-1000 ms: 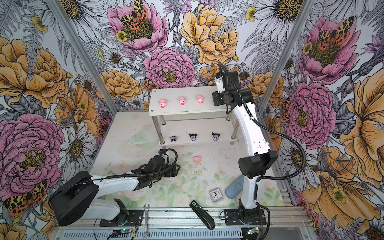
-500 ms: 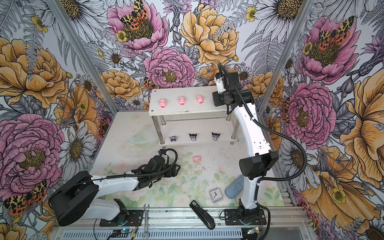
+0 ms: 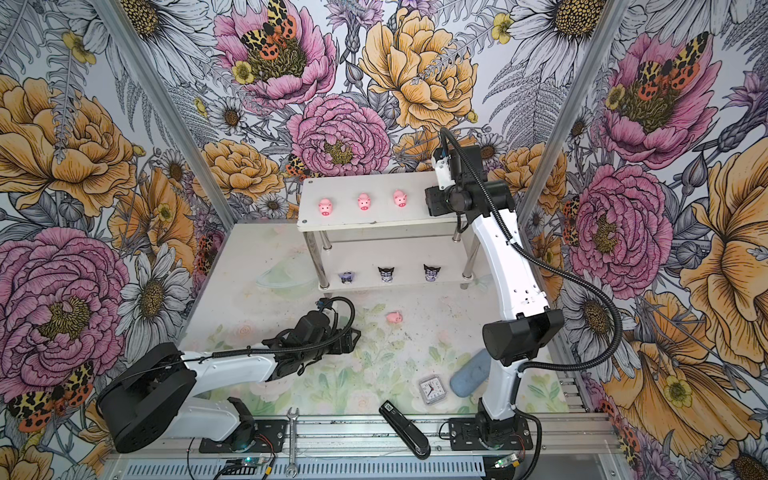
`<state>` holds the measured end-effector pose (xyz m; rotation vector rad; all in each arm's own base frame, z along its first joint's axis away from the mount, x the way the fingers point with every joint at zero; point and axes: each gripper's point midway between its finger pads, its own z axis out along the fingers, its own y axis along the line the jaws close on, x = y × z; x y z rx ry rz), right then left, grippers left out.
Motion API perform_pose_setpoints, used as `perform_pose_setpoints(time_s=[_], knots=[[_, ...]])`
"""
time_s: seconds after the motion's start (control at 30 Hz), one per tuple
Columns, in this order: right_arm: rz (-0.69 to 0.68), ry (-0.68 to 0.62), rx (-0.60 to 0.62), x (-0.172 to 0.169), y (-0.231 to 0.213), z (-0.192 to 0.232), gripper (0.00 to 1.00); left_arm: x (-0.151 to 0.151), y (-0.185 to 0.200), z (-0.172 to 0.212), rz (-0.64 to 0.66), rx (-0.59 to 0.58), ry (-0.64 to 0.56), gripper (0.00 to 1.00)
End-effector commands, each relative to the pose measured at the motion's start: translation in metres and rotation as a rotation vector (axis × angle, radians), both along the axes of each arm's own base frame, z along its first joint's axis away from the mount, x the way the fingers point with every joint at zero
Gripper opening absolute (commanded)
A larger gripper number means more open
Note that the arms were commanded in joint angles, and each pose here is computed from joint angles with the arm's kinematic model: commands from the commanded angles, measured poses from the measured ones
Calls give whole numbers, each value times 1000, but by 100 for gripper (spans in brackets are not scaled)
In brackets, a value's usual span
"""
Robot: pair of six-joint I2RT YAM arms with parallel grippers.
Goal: Place and organize the plastic toys onto the shelf
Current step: 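Move the right gripper back down over the last pink pig on the table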
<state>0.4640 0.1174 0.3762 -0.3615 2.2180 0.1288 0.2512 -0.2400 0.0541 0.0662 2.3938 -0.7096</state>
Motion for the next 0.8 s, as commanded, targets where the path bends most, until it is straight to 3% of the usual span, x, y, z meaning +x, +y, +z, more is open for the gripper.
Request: perform_pose_setpoints(time_s=[0.0, 0.2, 0.37, 0.6, 0.77], knots=[[-2, -17, 33, -10, 0, 12, 59, 4, -6, 17, -8, -49, -36, 88], [-6, 1, 44, -8, 2, 5, 58, 4, -3, 21, 2, -47, -47, 88], [-26, -33, 84, -27, -1, 19, 58, 5, -1, 26, 5, -45, -67, 88], [-55, -179, 90, -97, 1, 48, 60, 6, -1, 31, 1, -40, -82, 88], [28, -190, 118, -166, 27, 26, 57, 7, 4, 36, 14, -32, -96, 88]])
